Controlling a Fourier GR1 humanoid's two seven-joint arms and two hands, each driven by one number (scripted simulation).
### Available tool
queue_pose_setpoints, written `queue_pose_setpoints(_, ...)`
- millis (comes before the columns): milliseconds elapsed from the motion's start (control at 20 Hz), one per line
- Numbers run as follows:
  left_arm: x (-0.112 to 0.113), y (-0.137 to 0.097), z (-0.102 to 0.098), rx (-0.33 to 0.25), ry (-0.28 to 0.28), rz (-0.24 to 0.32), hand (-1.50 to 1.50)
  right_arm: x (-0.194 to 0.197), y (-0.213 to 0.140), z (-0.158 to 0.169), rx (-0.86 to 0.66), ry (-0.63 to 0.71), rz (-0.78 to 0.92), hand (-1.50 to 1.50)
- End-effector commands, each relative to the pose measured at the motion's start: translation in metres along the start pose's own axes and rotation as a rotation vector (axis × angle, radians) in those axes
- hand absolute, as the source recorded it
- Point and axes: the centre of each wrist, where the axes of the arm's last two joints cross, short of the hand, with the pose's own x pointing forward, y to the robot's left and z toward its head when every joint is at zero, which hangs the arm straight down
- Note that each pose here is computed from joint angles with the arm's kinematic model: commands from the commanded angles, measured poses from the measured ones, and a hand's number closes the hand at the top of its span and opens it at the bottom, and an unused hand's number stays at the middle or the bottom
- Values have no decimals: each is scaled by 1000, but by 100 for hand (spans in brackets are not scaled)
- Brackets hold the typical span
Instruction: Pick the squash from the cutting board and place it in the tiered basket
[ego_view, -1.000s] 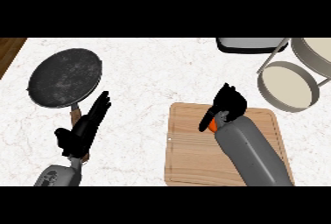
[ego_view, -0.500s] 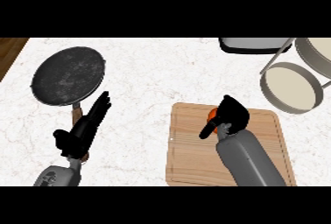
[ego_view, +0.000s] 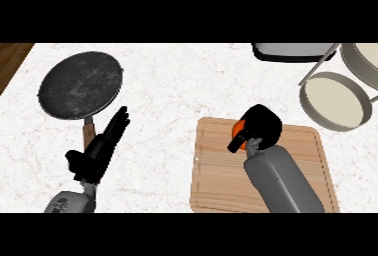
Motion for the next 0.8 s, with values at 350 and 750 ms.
queue_pose_setpoints(350,-8,14,13,73,17,11,0,-153,-62,-68,-88,-12,134,150)
queue_pose_setpoints(750,-6,33,18,127,22,-2,0,-271,-195,-94,-261,-202,-22,150)
